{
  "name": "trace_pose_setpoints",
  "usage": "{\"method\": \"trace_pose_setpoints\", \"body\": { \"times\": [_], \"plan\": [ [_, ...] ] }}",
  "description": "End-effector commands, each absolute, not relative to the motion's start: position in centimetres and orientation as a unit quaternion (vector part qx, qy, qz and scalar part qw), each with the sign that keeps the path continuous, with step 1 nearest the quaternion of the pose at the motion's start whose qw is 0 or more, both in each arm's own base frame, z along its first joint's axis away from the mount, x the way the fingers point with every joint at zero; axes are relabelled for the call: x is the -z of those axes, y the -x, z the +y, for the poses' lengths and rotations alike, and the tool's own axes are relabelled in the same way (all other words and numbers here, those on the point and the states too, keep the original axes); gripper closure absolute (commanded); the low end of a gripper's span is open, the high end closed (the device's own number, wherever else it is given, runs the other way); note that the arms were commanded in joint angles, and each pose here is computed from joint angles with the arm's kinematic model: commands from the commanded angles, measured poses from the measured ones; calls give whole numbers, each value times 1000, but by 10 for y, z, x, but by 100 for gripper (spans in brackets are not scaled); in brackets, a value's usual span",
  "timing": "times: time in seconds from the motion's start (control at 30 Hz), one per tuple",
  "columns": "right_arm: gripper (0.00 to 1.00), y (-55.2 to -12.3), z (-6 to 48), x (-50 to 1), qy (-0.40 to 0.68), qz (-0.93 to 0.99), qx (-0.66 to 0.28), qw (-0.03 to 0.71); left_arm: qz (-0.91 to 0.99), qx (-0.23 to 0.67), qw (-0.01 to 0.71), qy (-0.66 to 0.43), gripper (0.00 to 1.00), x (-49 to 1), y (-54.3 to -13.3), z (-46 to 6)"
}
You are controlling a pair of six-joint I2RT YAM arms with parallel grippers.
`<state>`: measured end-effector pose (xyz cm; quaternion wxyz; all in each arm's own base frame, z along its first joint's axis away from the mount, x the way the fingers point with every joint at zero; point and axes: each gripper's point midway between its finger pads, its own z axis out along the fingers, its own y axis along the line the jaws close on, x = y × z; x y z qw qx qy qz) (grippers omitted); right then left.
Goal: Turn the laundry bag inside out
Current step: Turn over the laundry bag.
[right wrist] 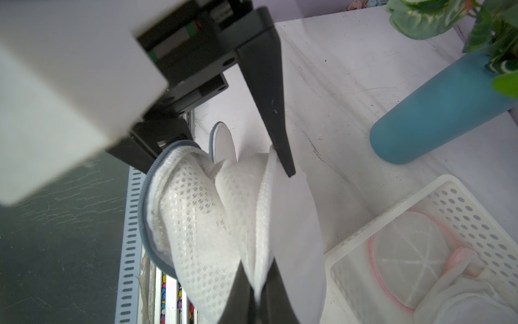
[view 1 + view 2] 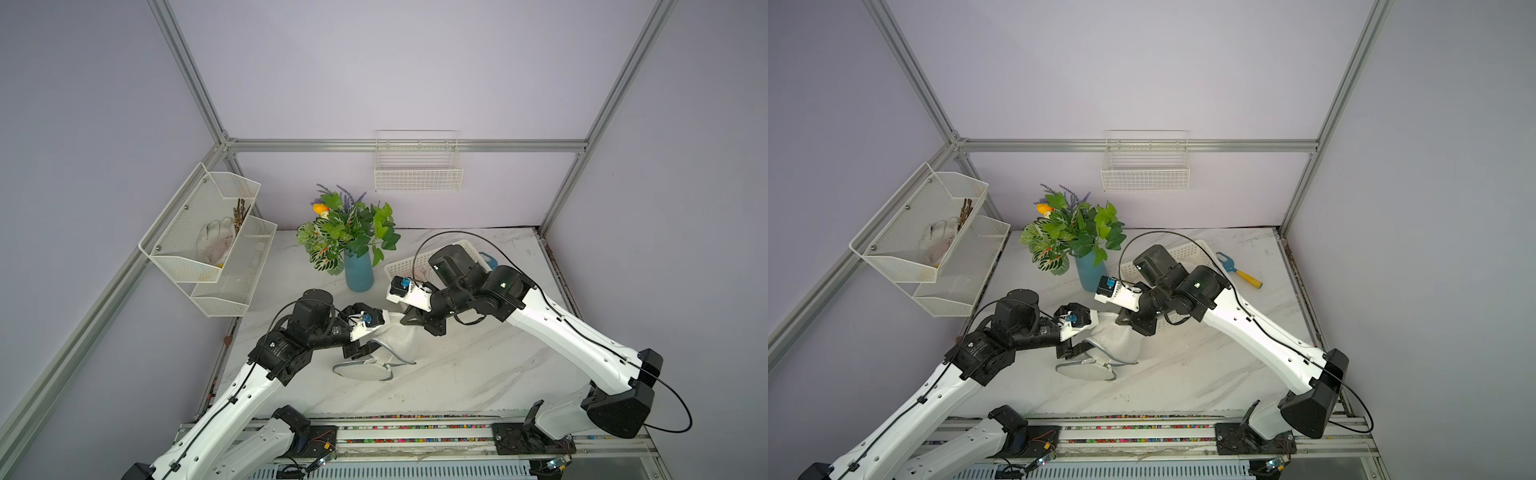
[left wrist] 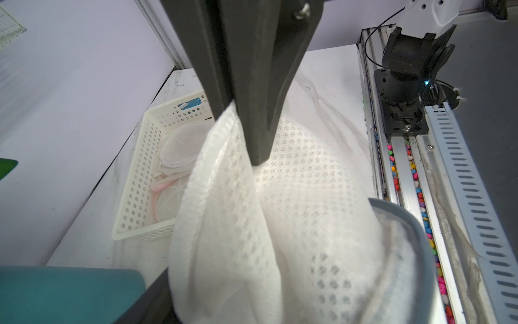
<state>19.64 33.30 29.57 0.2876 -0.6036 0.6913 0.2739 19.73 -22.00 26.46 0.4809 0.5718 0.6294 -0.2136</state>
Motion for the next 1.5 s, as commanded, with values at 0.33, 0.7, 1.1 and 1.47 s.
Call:
{"method": "trace_pose_setpoints", "body": {
  "times": [0.33, 0.7, 1.1, 1.47],
  "plan": [
    [100, -196, 342, -299, 611, 670, -282, 313, 601, 228, 496, -584, 58, -289, -199, -228],
    [89, -211, 339, -312, 577, 681, -262, 367, 613, 230, 478, -585, 94, -286, -196, -226],
    [39, -229, 286, -381, 411, 675, -235, 565, 690, 165, 511, -485, 100, -310, -234, -205],
    [40, -198, 291, -339, 395, 538, -314, 675, 758, 276, 511, -297, 100, -342, -247, -206]
  ]
}}
